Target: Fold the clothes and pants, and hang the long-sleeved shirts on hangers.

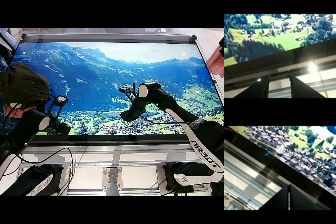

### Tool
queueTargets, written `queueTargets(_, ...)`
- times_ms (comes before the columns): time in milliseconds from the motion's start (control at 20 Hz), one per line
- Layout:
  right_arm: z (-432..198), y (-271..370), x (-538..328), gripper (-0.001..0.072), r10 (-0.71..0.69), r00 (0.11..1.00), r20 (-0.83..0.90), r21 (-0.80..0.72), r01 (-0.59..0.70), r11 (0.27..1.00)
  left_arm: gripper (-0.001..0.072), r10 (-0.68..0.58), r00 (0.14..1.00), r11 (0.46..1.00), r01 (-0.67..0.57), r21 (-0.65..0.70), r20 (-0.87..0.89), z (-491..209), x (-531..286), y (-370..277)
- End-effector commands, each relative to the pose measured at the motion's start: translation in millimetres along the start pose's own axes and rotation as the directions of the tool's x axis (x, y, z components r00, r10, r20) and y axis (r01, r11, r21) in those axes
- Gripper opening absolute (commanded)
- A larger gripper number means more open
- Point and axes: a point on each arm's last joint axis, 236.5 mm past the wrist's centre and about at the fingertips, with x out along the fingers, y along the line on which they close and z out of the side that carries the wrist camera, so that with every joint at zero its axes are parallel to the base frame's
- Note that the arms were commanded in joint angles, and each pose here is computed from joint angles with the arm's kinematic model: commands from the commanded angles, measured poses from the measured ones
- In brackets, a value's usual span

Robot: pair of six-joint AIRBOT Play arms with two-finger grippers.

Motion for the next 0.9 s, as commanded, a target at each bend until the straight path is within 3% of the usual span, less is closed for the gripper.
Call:
queueTargets(0, 0, 0, 0, 0.0017, 0.0, 1.0, -0.003, -0.002, 0.0, 1.0, 0.0325, 0.0, 1.0, 1.0, 0.0, 0.0, 0.0, 0, 0, 0)
queueTargets(750, 18, 7, 0, 0.0018, 0.029, 0.997, 0.076, 0.006, -0.03, 1.0, 0.0325, 0.002, 1.0, 1.0, -0.002, -0.001, 0.001, 0, 0, 1)
queueTargets(850, 20, 7, -1, 0.0017, 0.029, 0.996, 0.082, 0.006, -0.029, 1.0, 0.0274, -0.003, 0.999, 1.0, 0.003, -0.001, 0.036, 8, 0, -1)
